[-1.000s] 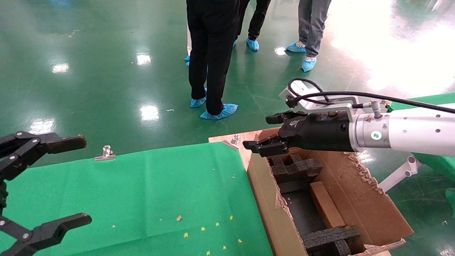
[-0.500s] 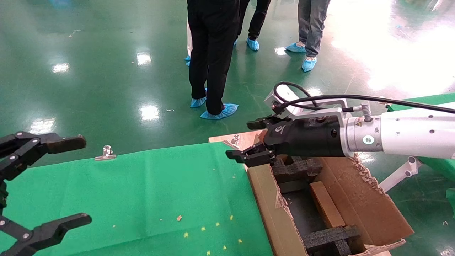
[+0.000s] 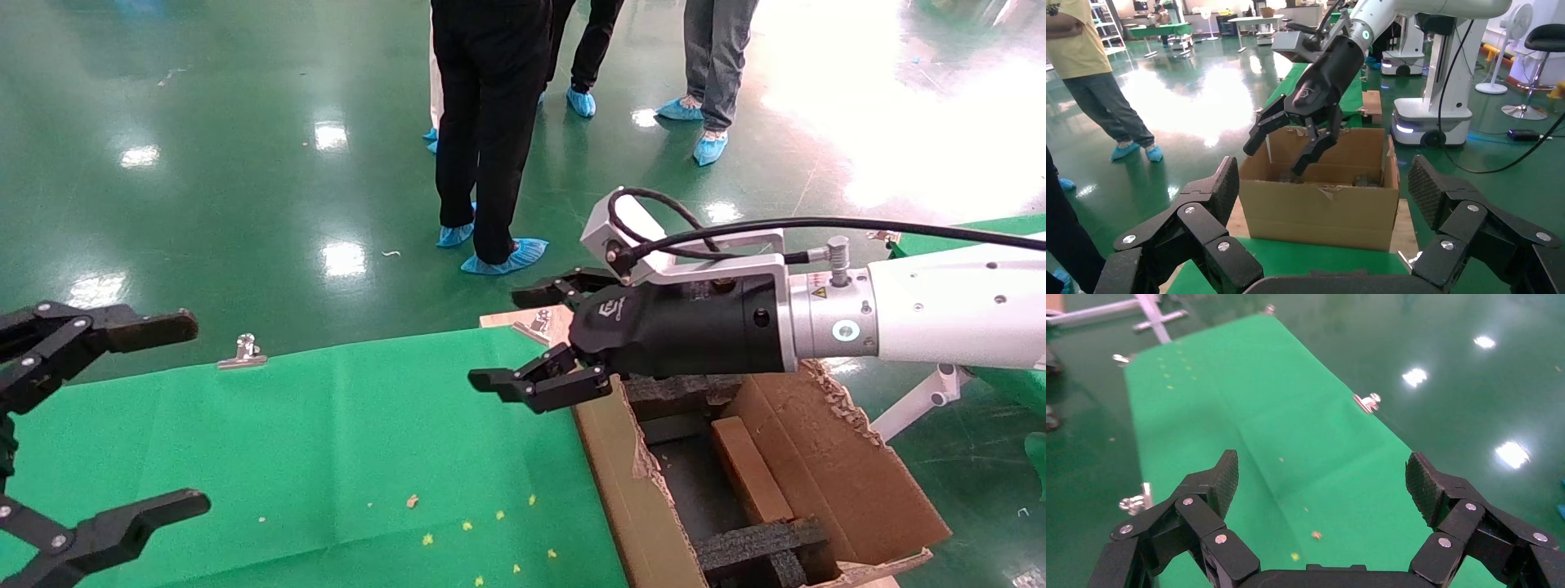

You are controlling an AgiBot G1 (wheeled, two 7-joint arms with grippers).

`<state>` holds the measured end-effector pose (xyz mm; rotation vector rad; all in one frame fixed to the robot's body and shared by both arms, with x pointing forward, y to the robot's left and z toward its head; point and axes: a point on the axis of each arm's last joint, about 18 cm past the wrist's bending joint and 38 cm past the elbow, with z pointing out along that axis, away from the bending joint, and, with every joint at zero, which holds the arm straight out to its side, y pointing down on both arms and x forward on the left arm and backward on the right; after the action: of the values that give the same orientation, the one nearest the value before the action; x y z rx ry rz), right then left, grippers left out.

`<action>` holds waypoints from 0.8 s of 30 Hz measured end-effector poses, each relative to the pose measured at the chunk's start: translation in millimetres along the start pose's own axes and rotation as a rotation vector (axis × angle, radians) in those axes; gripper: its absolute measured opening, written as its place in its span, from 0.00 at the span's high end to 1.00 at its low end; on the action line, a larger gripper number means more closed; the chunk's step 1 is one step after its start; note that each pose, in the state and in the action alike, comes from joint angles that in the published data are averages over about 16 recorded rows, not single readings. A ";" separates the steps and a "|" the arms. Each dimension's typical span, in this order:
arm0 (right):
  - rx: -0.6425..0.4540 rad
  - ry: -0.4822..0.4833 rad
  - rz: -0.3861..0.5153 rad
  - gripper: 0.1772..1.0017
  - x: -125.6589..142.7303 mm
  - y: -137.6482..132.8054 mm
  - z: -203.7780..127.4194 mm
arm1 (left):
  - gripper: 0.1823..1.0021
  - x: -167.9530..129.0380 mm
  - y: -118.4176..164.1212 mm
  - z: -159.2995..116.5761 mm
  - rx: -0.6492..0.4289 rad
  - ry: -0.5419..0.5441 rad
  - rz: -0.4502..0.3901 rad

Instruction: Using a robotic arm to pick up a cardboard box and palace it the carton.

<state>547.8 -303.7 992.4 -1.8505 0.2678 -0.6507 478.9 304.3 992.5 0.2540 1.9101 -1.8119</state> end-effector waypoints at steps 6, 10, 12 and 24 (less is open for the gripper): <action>0.056 -0.064 -0.032 0.00 -11.6 -4.9 -1.1 | 0.00 0.0 0.0 0.0 0.000 0.000 0.000; 0.094 -0.102 -0.054 0.00 -18.8 -7.5 -3.2 | 0.00 0.0 0.0 0.0 0.000 0.000 0.000; 0.114 -0.120 -0.065 0.00 -22.3 -8.6 -4.6 | 0.00 0.0 0.0 0.0 0.000 0.000 0.000; 0.230 -0.205 -0.135 0.00 -41.0 -12.0 -16.9 | 0.00 0.0 0.0 0.0 0.000 0.000 0.000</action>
<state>503.2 -293.1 995.1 -1.7061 -0.0655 -0.5530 478.9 304.3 992.5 0.2540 1.9101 -1.8119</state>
